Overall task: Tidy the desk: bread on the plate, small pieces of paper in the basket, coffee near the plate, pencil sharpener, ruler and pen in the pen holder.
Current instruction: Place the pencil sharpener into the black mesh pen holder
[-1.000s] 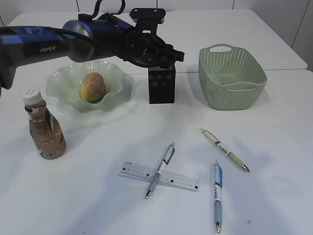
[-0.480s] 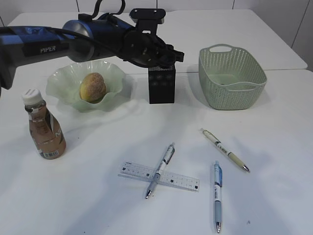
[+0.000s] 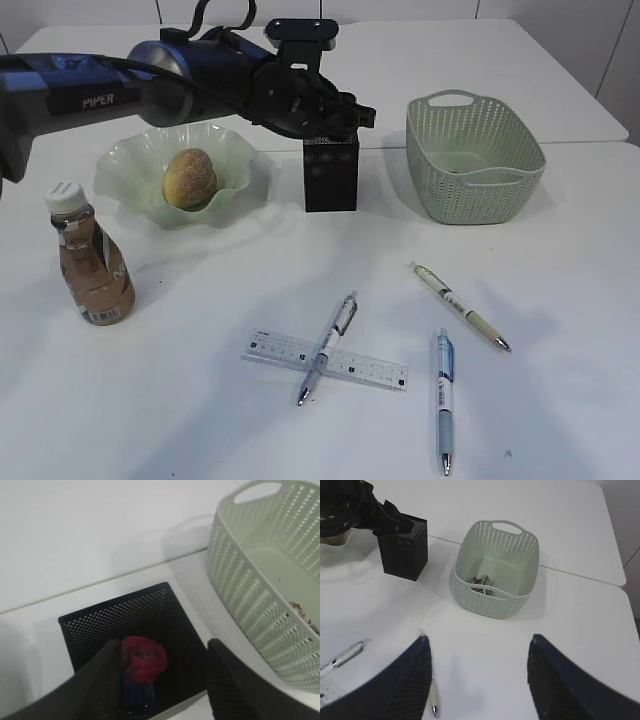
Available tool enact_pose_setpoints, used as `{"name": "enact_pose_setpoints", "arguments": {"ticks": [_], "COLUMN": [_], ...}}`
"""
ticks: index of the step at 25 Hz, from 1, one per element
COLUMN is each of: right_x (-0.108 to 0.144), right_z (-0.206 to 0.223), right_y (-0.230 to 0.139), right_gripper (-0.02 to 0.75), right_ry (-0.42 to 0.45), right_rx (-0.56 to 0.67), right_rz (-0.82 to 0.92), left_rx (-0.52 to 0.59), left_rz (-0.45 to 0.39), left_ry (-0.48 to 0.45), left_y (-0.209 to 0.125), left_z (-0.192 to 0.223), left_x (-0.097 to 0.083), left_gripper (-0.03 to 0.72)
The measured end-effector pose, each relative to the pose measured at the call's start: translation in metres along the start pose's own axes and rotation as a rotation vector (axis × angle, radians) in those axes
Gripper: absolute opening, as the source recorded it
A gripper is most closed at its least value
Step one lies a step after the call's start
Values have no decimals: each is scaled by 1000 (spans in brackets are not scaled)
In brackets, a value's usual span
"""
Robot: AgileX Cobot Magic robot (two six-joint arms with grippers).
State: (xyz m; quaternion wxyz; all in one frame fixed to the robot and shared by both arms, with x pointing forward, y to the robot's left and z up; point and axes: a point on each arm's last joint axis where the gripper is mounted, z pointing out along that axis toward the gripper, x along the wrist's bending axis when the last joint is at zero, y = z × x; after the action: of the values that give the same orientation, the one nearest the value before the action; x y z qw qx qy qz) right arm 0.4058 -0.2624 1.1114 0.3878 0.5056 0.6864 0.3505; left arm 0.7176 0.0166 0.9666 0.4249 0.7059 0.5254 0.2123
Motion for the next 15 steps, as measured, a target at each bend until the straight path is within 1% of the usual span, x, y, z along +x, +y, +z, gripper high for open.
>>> {"name": "enact_pose_setpoints", "arguments": {"ticks": [7,15], "right_x": [0,0], "right_z": [0,0], "right_y": [0,0], "right_gripper": [478,477], "right_ry": [-1,0], "right_rx": [0,-3], "right_rz": [1,1], "left_rx": [41,91], "left_rz": [-1,-10], "left_ry": [22,66], "left_y": [2,27], "left_z": [-6,-44], "left_x": [1,1], "left_gripper": [382,382]}}
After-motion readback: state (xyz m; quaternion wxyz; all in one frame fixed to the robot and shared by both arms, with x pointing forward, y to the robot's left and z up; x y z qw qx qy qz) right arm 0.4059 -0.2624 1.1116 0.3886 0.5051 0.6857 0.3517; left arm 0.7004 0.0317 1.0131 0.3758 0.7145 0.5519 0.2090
